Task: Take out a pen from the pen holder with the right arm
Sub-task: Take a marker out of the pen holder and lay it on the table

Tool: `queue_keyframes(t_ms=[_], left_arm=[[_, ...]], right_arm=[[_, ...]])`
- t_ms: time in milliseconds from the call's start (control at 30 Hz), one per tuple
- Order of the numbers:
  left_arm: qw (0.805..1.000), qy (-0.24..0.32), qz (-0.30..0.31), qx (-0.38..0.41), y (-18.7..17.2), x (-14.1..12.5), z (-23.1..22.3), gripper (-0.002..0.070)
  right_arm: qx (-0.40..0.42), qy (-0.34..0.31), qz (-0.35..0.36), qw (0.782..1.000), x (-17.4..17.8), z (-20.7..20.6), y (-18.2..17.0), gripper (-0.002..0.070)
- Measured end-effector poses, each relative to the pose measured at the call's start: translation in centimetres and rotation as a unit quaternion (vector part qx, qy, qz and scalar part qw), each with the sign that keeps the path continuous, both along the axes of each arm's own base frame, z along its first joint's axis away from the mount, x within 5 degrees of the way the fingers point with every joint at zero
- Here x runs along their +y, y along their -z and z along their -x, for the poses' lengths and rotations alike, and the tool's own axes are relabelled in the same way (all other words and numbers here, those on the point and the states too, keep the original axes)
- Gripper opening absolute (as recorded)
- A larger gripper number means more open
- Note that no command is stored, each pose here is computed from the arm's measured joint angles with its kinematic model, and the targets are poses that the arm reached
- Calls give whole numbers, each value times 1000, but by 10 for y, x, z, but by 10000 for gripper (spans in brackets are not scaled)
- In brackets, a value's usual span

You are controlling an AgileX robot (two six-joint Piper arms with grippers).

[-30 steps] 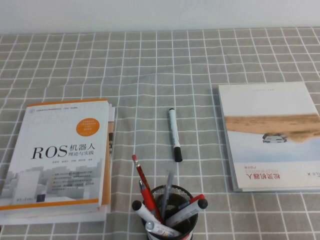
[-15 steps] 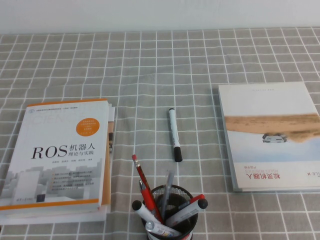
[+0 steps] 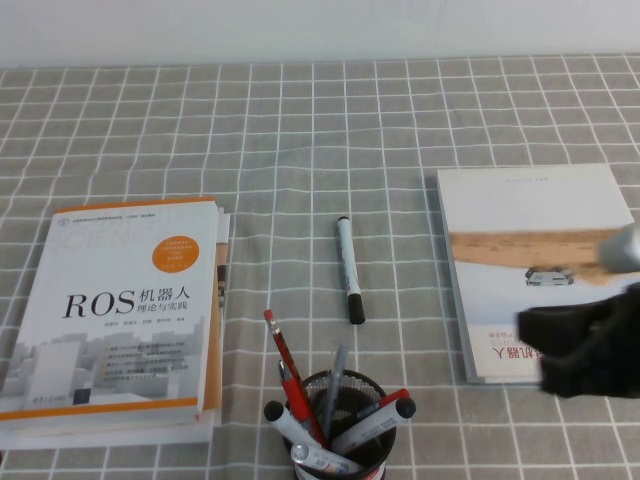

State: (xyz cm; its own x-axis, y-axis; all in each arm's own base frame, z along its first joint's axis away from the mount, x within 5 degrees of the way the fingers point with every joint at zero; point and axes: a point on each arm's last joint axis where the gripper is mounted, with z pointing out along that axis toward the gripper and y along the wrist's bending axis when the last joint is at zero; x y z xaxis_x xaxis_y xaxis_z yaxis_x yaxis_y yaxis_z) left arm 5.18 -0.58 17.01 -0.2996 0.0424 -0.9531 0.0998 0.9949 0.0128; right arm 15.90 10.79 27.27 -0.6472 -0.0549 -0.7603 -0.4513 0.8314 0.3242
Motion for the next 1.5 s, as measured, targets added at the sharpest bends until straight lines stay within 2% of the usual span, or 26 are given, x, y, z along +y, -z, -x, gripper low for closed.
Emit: queue_keyframes(t_ms=[167, 300, 500, 667, 767, 1033, 1267, 1500], left_arm=[[1000, 0, 0, 0, 0, 0, 0, -3], [1000, 0, 0, 0, 0, 0, 0, -3], [1000, 0, 0, 0, 0, 0, 0, -3], [1000, 0, 0, 0, 0, 0, 0, -3], [1000, 0, 0, 0, 0, 0, 0, -3], [1000, 0, 0, 0, 0, 0, 0, -3], [1000, 0, 0, 0, 0, 0, 0, -3], [1000, 0, 0, 0, 0, 0, 0, -3]], right_arm=[[-49, -48, -12, 998, 37, 1, 4, -11], [-128, -71, -18, 989, 52, 6, 0, 21], [-235, -82, -48, 967, 54, 23, 15, 164], [-250, -106, -67, 960, 50, 38, 34, 295], [-260, -124, -66, 955, 47, 44, 43, 342], [-288, -133, -78, 945, 36, 54, 67, 365], [-307, -152, -99, 934, 46, 52, 83, 365], [-252, -170, -82, 949, 56, 49, 109, 367]])
